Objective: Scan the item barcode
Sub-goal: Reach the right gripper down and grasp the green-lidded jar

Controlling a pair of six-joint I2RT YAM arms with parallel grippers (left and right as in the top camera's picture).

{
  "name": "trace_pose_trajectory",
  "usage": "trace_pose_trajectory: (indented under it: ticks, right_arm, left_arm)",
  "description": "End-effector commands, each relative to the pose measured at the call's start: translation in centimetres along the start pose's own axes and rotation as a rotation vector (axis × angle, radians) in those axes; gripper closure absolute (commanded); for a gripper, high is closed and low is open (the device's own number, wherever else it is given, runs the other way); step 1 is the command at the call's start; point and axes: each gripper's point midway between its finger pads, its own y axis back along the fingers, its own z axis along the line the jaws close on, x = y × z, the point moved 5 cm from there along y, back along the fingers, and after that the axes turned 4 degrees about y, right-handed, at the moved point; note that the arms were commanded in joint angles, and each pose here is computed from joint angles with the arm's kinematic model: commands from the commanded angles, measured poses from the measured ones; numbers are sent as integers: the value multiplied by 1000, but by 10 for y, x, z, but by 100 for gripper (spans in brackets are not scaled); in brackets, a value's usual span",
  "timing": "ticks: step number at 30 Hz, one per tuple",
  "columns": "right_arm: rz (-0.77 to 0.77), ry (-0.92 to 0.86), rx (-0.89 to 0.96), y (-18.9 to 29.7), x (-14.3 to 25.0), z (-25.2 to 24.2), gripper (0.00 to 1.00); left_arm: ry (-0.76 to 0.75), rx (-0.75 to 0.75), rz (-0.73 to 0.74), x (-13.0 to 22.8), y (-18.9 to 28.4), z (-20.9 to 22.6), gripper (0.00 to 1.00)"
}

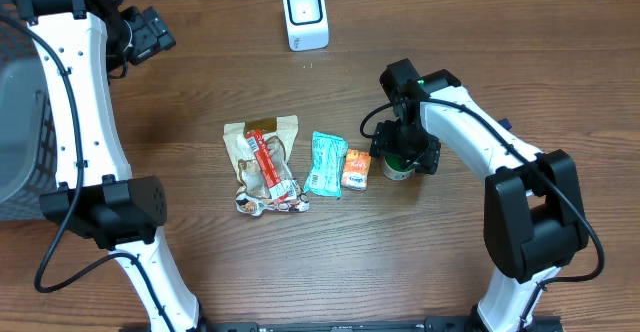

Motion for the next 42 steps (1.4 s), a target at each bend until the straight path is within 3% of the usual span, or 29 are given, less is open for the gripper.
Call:
trace_pose_trajectory:
  ticks: [1, 7, 11, 19, 23, 30, 37, 42]
  right_arm:
    - [-5, 0, 16, -2, 1, -1, 21]
    - [-6, 1, 17, -16, 3, -4, 21]
    - [-9, 1, 14, -15, 3, -3, 28]
    - [-23, 2, 5, -2, -3, 1, 30]
    - [-15, 1, 9, 0, -1, 0, 36]
    - [16, -1, -50, 56, 5, 8, 38]
    - [240, -5, -328, 105, 39, 39, 45]
    - [410, -40, -414, 115, 63, 44, 45]
  left_arm:
    - [-25, 1, 5, 3, 0, -2, 0]
    - [-25, 0, 5, 2, 0, -2, 0]
    - [-25, 0, 5, 3, 0, -2, 0]
    - [-25, 0, 5, 2, 0, -2, 0]
    - [-25, 0, 5, 2, 0, -2, 0]
    - [-25, 0, 5, 2, 0, -2, 0]
    - [-25, 0, 5, 3, 0, -2, 0]
    - [-25, 0, 5, 3, 0, -2, 0]
